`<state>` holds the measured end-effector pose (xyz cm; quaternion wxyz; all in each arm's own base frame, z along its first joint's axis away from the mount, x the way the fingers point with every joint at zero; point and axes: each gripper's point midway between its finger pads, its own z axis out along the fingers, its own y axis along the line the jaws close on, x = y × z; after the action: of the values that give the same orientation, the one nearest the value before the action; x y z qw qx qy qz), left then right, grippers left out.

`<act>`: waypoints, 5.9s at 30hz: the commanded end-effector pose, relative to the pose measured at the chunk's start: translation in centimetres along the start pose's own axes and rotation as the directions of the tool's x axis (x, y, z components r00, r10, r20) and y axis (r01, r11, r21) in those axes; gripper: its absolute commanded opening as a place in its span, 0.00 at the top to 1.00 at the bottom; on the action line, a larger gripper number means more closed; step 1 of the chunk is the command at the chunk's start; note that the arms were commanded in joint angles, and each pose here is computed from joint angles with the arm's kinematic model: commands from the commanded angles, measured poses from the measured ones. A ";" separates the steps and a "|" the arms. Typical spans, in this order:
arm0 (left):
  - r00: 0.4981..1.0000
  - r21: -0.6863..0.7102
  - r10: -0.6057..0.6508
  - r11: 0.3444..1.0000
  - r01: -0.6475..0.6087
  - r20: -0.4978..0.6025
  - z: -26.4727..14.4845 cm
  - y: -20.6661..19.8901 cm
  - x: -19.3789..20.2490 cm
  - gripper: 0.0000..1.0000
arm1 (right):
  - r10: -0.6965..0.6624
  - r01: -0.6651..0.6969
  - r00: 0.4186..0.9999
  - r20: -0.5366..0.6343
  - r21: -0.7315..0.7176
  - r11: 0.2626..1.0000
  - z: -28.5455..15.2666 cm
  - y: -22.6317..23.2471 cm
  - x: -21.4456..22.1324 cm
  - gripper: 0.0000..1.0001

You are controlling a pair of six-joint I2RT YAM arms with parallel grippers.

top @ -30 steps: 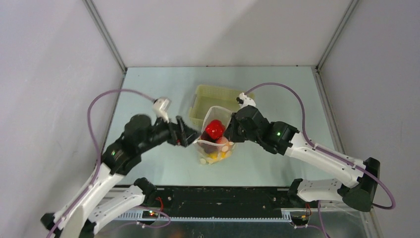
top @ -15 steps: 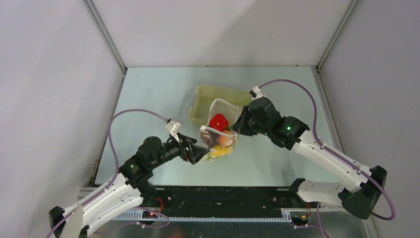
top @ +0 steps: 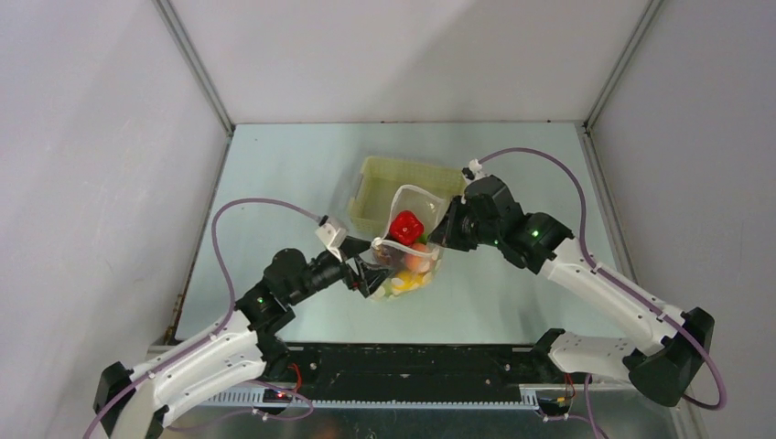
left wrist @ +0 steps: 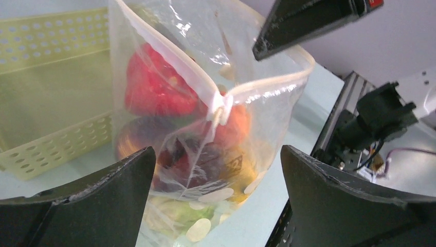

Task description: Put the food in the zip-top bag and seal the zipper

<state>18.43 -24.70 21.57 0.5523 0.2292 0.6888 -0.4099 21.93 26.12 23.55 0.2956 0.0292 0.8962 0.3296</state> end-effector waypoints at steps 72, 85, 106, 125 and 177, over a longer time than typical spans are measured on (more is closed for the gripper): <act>0.926 0.278 0.261 0.900 -0.336 0.273 -2.2 -4.0 -3.2 1.00 | -0.602 0.656 0.749 0.275 -0.188 0.731 -4.1 4.1 -3.3 0.48; 0.964 0.273 0.213 0.929 -0.250 0.158 -1.3 -3.9 -4.0 1.00 | -0.761 0.941 0.198 0.617 -0.338 -0.029 -6.8 12.1 2.4 0.35; 0.954 0.193 0.270 0.937 -0.292 0.132 -1.6 -2.5 -3.7 1.00 | -0.860 0.797 0.160 0.485 -0.578 -0.178 -2.0 15.0 5.0 0.53; 0.936 0.166 0.283 0.933 -0.320 0.211 -3.0 -2.6 -4.5 1.00 | -0.903 0.837 0.131 0.408 -0.535 -0.120 1.0 14.4 4.4 0.65; 0.918 0.188 0.335 0.908 -0.375 0.213 -3.6 -2.8 -3.3 1.00 | -0.906 0.806 0.143 0.398 -0.578 -0.126 -0.3 14.6 5.0 0.86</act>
<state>15.86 -22.65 23.54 0.6185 0.3474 0.5839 -0.3948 16.65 38.85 27.63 0.3455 -0.6941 0.5295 0.3444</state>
